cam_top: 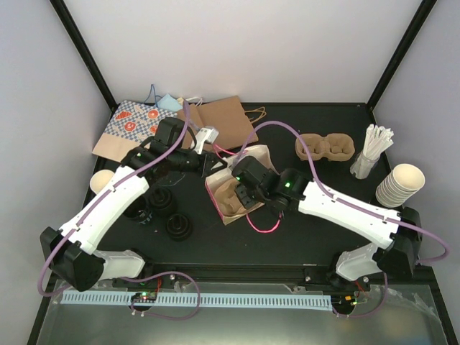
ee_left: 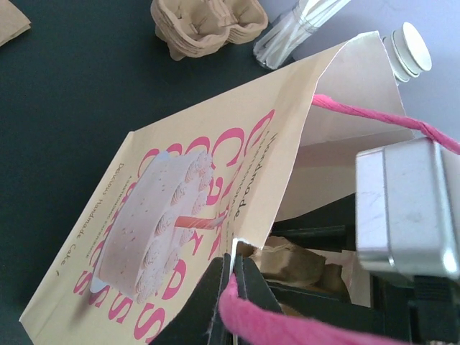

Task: Pack the takeout coffee

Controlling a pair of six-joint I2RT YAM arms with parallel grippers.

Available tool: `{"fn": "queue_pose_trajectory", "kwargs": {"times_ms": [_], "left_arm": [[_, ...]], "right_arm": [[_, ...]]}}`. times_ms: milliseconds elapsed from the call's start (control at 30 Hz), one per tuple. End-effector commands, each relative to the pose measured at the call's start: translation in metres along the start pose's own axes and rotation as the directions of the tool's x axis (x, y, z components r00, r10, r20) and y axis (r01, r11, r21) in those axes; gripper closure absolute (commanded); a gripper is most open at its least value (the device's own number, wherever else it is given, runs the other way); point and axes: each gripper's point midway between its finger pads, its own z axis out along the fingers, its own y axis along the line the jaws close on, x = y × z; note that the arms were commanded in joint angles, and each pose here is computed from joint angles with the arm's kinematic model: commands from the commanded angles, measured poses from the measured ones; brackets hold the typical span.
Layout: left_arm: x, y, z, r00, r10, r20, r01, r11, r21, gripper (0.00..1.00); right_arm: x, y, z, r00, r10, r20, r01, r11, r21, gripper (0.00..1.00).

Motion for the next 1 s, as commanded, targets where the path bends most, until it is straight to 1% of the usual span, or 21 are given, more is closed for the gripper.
{"fn": "queue_pose_trajectory", "kwargs": {"times_ms": [0,200,467,667,967], "left_arm": [[-0.005,-0.008,-0.001,1.0,0.008,0.016,-0.009,0.999,0.053,0.97],[-0.004,-0.007,0.0,1.0,-0.004,0.014,0.003,0.998,0.057,0.96],[0.0,-0.008,0.003,1.0,-0.006,-0.003,0.006,0.997,0.077,0.97],[0.001,-0.008,0.004,1.0,-0.012,-0.008,0.012,0.997,0.081,0.97],[0.0,-0.002,0.003,1.0,0.005,0.0,-0.005,0.999,0.041,0.98]], "right_arm": [[0.003,0.0,0.002,0.996,-0.065,-0.053,0.067,0.997,0.027,0.66],[0.01,0.002,0.008,0.993,-0.077,-0.089,0.079,0.997,0.017,0.66],[0.034,0.007,0.025,0.977,-0.087,-0.194,0.089,0.996,0.002,0.66],[0.039,0.01,0.031,0.969,-0.098,-0.225,0.1,0.995,-0.003,0.66],[0.044,0.012,0.043,0.945,-0.131,-0.301,0.139,0.99,0.007,0.66]]}}
